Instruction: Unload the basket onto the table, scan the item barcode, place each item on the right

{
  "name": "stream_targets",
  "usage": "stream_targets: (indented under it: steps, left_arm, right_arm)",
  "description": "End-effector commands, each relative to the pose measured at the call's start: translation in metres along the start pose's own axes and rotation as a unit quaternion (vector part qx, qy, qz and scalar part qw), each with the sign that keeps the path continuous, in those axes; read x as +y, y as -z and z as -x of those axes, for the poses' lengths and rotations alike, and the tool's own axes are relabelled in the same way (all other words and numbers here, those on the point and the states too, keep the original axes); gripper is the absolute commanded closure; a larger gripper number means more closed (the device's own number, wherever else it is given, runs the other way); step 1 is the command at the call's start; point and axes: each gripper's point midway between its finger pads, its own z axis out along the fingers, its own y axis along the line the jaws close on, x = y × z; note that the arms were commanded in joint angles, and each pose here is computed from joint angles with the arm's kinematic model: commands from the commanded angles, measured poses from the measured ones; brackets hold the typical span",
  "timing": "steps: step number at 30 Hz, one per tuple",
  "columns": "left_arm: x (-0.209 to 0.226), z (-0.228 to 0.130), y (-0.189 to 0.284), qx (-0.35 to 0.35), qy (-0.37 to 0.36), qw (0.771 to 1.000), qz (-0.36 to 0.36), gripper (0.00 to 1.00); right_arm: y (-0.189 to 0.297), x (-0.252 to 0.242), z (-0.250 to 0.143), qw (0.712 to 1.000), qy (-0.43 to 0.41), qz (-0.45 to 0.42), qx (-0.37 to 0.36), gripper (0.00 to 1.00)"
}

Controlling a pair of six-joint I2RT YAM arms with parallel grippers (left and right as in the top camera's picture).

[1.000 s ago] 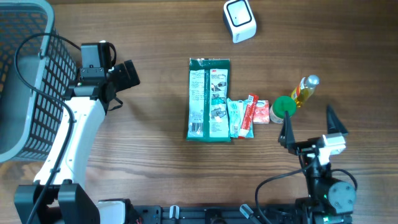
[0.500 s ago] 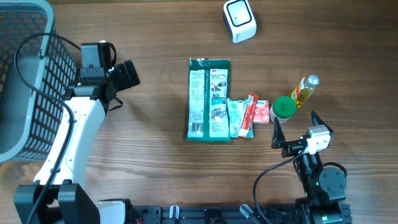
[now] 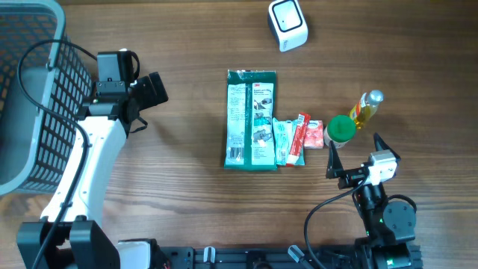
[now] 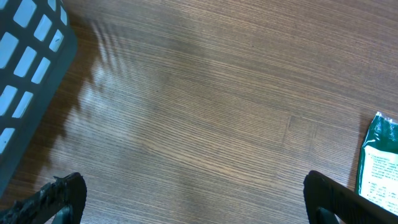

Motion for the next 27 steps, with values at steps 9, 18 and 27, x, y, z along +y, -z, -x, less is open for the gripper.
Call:
stream_targets:
  steps: [9, 18, 27]
  left_arm:
    - [0.003, 0.009, 0.016, -0.020, 0.002, 1.000, 0.000, 0.00]
    - [0.022, 0.043, 0.239, -0.295, 0.038, 0.951, -0.080, 0.00]
    - [0.055, -0.017, 0.366, -0.469, 0.062, 0.871, -0.131, 0.00]
  right_arm:
    - [0.001, 0.000, 0.003, 1.000, 0.001, 0.002, -0.006, 0.00]
    - [0.001, 0.000, 0.003, 1.000, 0.001, 0.002, -0.006, 0.00]
    - [0.001, 0.000, 0.003, 1.000, 0.001, 0.002, -0.007, 0.00]
